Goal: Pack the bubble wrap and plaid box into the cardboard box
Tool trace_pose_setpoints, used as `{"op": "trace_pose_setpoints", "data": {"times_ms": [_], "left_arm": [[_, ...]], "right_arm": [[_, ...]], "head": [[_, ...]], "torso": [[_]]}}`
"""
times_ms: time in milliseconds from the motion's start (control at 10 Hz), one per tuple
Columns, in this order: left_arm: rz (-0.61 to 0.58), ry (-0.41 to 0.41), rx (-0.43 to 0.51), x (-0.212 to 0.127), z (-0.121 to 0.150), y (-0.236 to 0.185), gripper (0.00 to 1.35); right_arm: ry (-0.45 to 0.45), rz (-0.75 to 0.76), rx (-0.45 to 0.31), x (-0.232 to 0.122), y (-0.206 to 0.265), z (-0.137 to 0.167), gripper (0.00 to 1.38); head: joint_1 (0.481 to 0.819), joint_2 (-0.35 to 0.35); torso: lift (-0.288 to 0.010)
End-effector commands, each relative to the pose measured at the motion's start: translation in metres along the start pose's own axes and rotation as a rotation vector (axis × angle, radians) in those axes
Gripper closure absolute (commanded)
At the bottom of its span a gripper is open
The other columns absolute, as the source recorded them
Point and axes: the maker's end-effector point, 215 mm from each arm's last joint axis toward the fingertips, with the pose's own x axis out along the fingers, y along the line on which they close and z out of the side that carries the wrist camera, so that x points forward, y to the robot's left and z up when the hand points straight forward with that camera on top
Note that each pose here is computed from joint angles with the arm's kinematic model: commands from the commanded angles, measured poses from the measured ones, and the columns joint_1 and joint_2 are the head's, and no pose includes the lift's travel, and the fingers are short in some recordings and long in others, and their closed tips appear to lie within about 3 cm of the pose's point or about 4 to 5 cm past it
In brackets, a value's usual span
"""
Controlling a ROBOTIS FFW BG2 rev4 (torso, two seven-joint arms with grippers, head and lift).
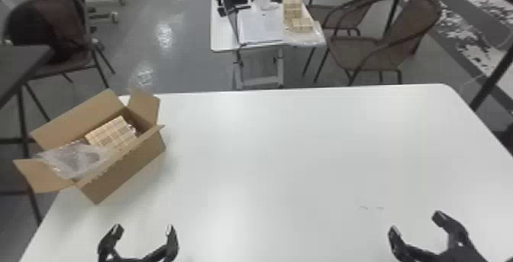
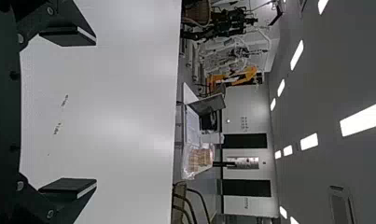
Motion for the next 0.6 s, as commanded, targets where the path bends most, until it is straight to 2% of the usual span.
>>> {"op": "trace_pose_setpoints", "data": {"times_ms": [0,500], "left_arm": [[0.006,0.003,-0.007,-0.0011,-0.0021,0.0006,0.17],[0.000,0.004,-0.020,0.0008,-0.0038,-0.0015,0.17]], "right_arm": [[-0.002,0.000,0.003,0.0006,0.0002,0.0000,0.22],[-0.006,-0.004,0.015,0.0006,-0.0008,-0.0002,0.22]], "head": [[0.695,0.075],[0.695,0.072]], "torso": [[-0.089],[-0.089]]}}
